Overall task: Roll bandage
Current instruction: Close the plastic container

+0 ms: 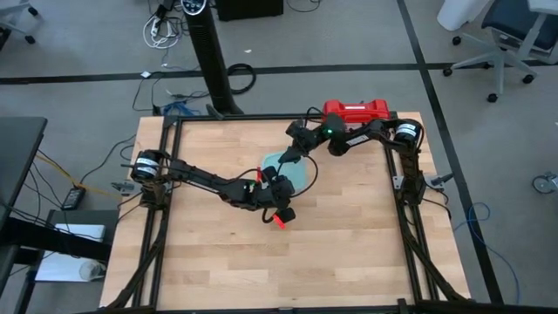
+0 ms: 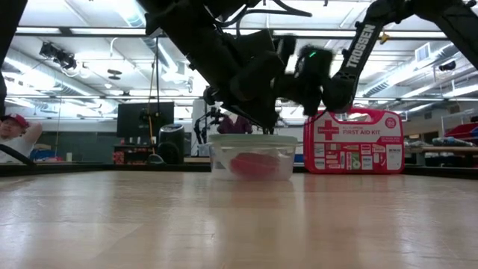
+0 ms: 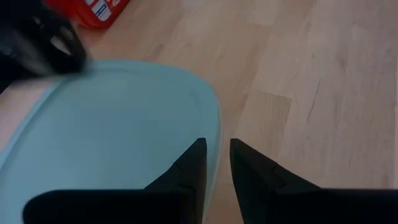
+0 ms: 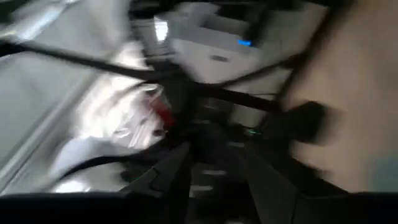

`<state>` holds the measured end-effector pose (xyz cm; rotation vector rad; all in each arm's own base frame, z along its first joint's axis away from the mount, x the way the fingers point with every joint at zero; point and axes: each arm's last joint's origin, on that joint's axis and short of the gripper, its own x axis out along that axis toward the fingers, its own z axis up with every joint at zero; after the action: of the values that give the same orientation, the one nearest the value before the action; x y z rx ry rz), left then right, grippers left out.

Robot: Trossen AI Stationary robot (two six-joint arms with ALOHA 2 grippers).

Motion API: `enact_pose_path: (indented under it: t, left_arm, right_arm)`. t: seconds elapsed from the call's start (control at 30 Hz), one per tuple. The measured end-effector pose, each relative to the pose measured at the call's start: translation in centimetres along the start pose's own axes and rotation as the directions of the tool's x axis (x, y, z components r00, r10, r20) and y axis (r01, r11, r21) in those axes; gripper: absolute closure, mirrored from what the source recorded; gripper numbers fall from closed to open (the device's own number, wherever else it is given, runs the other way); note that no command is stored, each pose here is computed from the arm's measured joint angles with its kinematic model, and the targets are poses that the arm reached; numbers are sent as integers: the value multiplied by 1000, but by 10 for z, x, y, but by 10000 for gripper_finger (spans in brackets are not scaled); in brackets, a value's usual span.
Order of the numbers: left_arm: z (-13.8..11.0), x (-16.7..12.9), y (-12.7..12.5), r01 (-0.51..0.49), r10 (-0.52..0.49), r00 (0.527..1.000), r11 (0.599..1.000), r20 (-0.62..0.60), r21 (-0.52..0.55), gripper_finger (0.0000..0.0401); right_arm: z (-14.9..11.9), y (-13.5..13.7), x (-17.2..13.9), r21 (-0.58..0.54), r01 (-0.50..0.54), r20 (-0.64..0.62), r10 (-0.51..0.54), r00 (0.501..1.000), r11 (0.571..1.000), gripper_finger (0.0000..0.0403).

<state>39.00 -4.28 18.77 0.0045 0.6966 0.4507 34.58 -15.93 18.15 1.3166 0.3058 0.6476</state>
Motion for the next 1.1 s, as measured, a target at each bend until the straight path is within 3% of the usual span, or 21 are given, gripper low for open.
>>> enact_pose_path:
  t: [0.07,0.13,0.23,0.43,0.67,0.8,0.87,1.0,1.1]
  left_arm:
    - [0,0,0,0,0,1000,1000,1,-2,325]
    - [0,0,0,1,-1,1000,1000,1,-6,325]
    - [0,0,0,0,0,1000,1000,4,-12,325]
    - [1,-1,-1,11,-11,1000,1000,6,-13,325]
    - [2,-2,-2,17,-16,1000,1000,11,-24,325]
    - [2,-2,-3,17,-17,1000,999,13,-28,325]
    - [2,-2,-3,18,-18,1000,999,12,-32,325]
    - [2,-3,-3,24,-24,1000,999,10,-30,325]
    - [1,-3,-3,24,-24,1000,999,6,-27,325]
  right_arm:
    - [-4,-30,-5,123,130,-9,-130,991,984,253]
    - [-7,-40,-11,149,203,-13,-203,979,968,253]
    - [-12,-36,-12,78,173,-4,-173,985,982,253]
    - [-10,5,-9,-18,-31,1,31,1000,999,253]
    - [-3,8,-20,-55,-8,43,11,999,998,253]
    - [-4,-35,-35,101,194,58,-201,978,976,253]
    - [-9,-46,-39,113,236,58,-244,968,965,253]
    - [-8,-26,-29,-14,155,51,-154,987,988,253]
    - [-9,-20,-26,-10,109,48,-109,993,994,253]
